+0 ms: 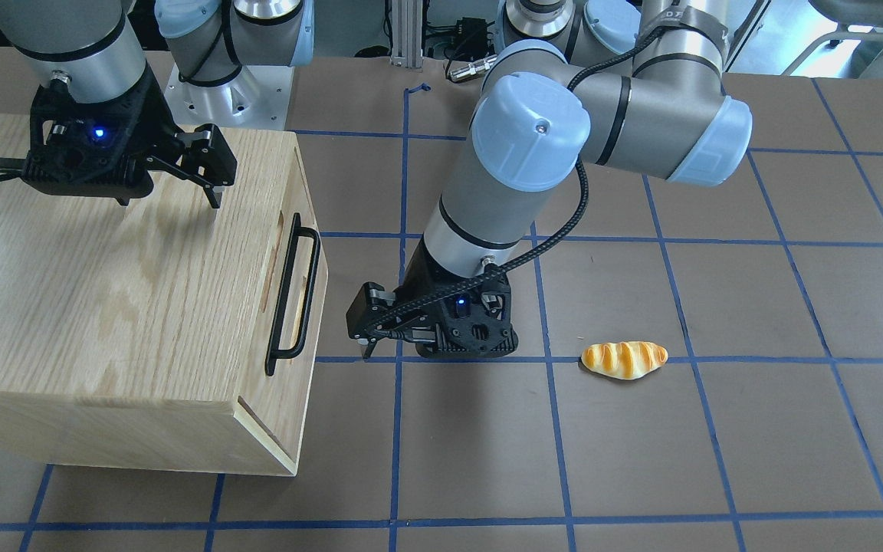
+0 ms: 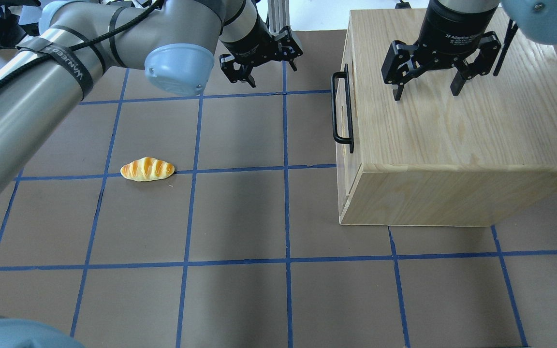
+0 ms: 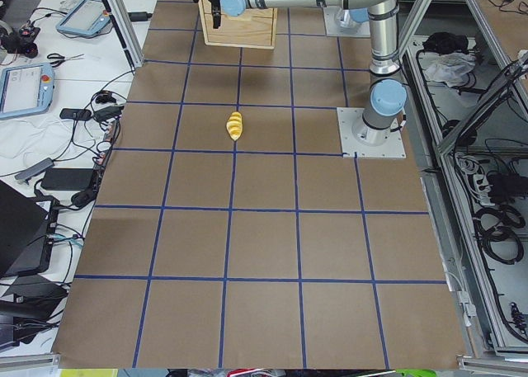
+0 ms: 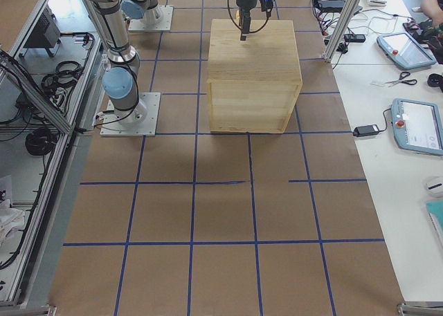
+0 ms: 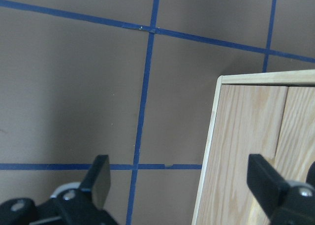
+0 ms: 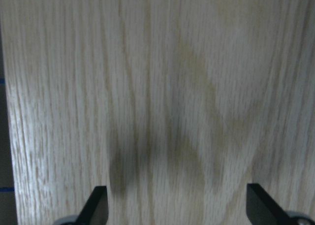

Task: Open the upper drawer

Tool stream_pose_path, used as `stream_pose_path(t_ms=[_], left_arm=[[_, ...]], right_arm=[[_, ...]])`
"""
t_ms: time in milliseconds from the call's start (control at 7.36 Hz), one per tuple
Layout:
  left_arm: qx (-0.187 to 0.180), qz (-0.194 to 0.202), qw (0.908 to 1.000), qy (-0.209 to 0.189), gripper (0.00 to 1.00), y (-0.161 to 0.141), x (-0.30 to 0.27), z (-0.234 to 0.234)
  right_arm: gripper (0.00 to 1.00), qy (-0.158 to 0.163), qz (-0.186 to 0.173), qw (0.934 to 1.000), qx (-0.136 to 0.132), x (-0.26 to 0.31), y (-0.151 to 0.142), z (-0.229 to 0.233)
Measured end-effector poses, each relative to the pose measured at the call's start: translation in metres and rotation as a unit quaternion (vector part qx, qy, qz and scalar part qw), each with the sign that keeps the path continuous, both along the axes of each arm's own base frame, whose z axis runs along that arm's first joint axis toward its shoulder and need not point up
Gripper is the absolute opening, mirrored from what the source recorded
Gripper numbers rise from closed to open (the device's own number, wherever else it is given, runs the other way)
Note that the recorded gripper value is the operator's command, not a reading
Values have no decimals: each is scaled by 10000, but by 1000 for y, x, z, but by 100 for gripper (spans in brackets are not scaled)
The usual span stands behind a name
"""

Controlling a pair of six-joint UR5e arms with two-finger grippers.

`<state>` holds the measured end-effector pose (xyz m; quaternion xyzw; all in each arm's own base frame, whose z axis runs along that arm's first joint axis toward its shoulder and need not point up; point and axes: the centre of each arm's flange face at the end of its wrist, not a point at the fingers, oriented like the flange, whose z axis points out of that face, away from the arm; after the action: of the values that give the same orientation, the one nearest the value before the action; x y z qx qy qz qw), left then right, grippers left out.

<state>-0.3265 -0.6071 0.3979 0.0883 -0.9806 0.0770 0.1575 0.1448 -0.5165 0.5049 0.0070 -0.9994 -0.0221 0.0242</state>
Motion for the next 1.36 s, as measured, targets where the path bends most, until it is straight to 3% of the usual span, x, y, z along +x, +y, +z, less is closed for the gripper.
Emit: stream_pose_path(t_ms=[543,1358], left_arm=[[214,-66,9988,428,100,19,-37,1],[330,-276,9983,381,100,34,-60,-13]], right_arm=[[100,0,-1,10000,0,0,0,0],[100,0,-3,10000,2,0,0,0]])
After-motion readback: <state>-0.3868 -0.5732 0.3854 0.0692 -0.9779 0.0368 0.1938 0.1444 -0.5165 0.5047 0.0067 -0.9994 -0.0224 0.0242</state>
